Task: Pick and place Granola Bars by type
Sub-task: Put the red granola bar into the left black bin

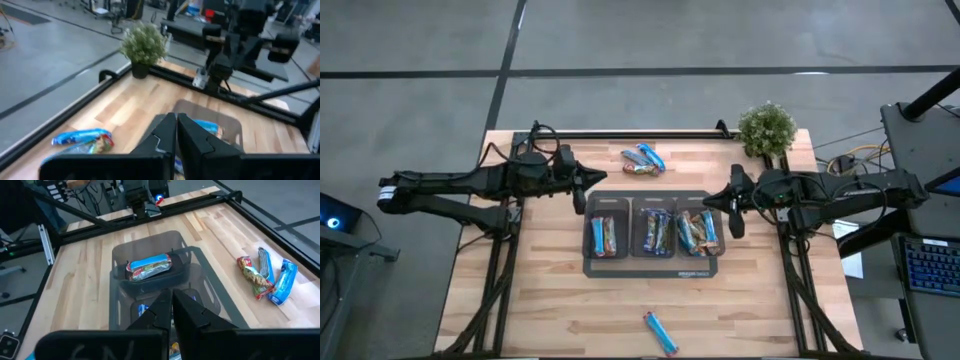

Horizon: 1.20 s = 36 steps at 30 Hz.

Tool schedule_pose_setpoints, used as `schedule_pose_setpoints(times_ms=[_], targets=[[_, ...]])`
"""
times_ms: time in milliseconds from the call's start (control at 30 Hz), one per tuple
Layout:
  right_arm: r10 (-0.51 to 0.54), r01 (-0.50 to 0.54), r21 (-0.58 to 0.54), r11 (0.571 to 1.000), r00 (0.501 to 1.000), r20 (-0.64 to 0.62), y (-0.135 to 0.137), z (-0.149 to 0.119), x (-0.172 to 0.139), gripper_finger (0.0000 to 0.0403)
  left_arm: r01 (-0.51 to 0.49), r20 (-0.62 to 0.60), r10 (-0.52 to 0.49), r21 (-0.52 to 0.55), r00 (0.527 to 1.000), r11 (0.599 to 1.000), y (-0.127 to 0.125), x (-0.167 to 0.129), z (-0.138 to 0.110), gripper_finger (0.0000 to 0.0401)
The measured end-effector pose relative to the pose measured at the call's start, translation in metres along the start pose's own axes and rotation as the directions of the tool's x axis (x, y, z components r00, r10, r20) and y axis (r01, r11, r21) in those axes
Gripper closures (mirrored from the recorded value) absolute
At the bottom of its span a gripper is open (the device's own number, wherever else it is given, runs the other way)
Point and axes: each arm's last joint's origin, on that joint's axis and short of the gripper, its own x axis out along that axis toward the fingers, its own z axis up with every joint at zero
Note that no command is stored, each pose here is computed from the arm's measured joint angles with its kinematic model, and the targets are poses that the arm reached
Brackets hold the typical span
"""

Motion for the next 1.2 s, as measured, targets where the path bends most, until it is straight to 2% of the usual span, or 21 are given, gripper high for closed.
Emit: schedule_pose_setpoints(times_ms=[233,367,667,967,1200], targets=[[-0.002,0.003,-0.020,1.000,1.000,0.002,0.000,0.000,0.000,0.0394,-0.078,0.046,0.080,-0.053,0.996,0.996,0.016,0.003,0.007,0.0400],[-0.002,0.002,-0.017,1.000,1.000,0.002,0.000,0.000,0.001,0.0394,-0.103,0.055,0.108,-0.091,0.993,0.991,0.025,0.004,0.010,0.0384],[-0.004,0.005,0.034,0.999,1.000,-0.004,0.000,0.000,0.002,0.0394,-0.132,0.073,0.140,-0.105,0.987,0.986,0.033,0.004,0.013,0.0297],[-0.005,0.005,0.035,0.999,1.000,-0.004,0.000,0.000,0.002,0.0394,-0.132,0.084,0.151,-0.195,0.985,0.972,0.039,0.005,0.015,0.0205],[-0.005,0.005,0.035,0.999,1.000,-0.004,0.000,0.000,0.002,0.0394,-0.114,0.022,0.120,-0.175,0.993,0.978,0.038,0.018,0.015,0.0165]])
